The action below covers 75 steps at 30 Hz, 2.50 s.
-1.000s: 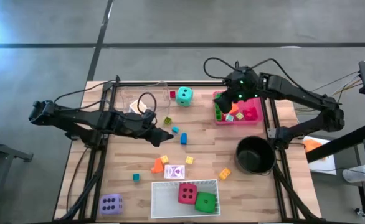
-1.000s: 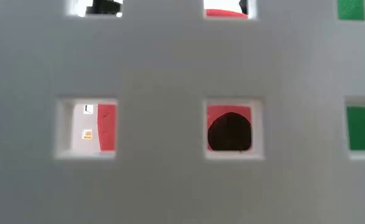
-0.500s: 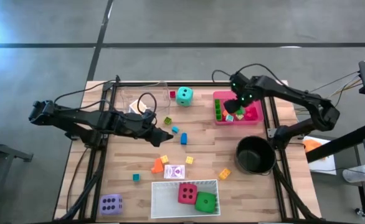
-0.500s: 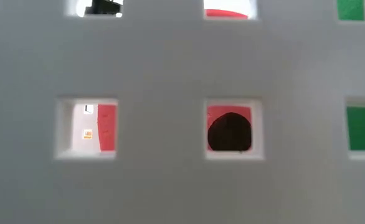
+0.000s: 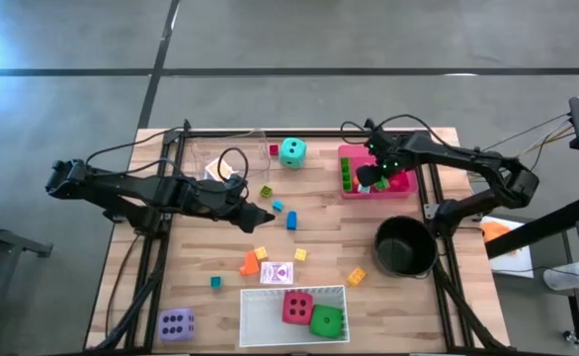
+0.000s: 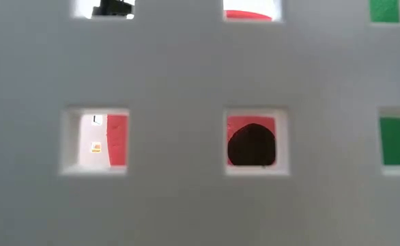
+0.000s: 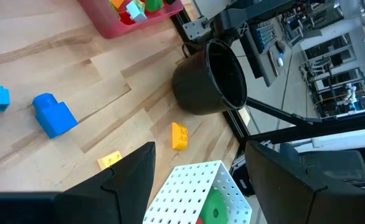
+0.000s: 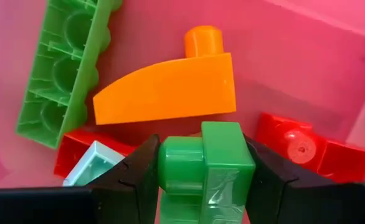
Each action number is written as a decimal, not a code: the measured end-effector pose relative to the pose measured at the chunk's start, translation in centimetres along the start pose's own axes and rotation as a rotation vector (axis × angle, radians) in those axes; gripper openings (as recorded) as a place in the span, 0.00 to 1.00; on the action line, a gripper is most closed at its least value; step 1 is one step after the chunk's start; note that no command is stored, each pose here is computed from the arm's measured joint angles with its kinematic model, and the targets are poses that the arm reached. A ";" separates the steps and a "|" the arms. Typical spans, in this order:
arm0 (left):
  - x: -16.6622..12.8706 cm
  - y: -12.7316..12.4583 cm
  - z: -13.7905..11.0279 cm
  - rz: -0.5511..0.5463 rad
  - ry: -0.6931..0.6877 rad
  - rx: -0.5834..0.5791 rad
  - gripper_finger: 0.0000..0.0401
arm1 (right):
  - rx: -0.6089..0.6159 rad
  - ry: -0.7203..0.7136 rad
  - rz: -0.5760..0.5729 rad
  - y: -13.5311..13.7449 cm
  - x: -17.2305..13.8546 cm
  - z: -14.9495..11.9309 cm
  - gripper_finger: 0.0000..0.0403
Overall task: Pick & Place Toys
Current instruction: Put the green game piece into the red bin, then put the violet dice into the white bin
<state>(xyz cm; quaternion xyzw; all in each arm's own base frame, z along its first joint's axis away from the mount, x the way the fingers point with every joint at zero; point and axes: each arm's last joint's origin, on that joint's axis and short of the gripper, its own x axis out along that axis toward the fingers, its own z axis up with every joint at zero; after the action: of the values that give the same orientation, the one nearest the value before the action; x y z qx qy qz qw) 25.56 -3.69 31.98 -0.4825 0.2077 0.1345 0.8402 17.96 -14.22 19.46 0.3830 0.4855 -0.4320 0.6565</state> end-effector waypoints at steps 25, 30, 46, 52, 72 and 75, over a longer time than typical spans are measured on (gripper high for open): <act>0.0 0.0 0.0 0.004 0.002 0.004 0.62 | -0.012 0.066 -0.062 -0.1 3.1 0.1 0.40; 0.0 0.1 0.0 0.005 0.001 0.004 0.62 | -0.017 0.069 -0.061 -0.1 3.1 0.1 0.40; 0.0 0.1 0.0 0.005 0.002 0.004 0.62 | -0.045 0.070 -0.060 -0.1 3.1 0.1 0.81; 0.0 0.2 -0.1 0.017 0.007 0.003 0.62 | -0.034 0.059 -0.063 -0.1 2.9 0.1 0.88; 1.0 2.4 -5.3 0.261 0.464 0.184 0.49 | -0.113 -0.087 0.095 1.5 -3.8 -2.6 0.88; 0.3 2.4 -6.8 0.290 0.525 0.231 0.46 | -0.126 -0.116 0.126 1.5 -4.7 -3.0 0.88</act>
<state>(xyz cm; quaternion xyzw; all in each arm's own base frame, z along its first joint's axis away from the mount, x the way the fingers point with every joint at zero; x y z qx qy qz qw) 23.30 -8.34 26.99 -0.3674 0.4978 0.0993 0.7793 17.75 -10.00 23.41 0.3450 0.4476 -0.3802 0.7322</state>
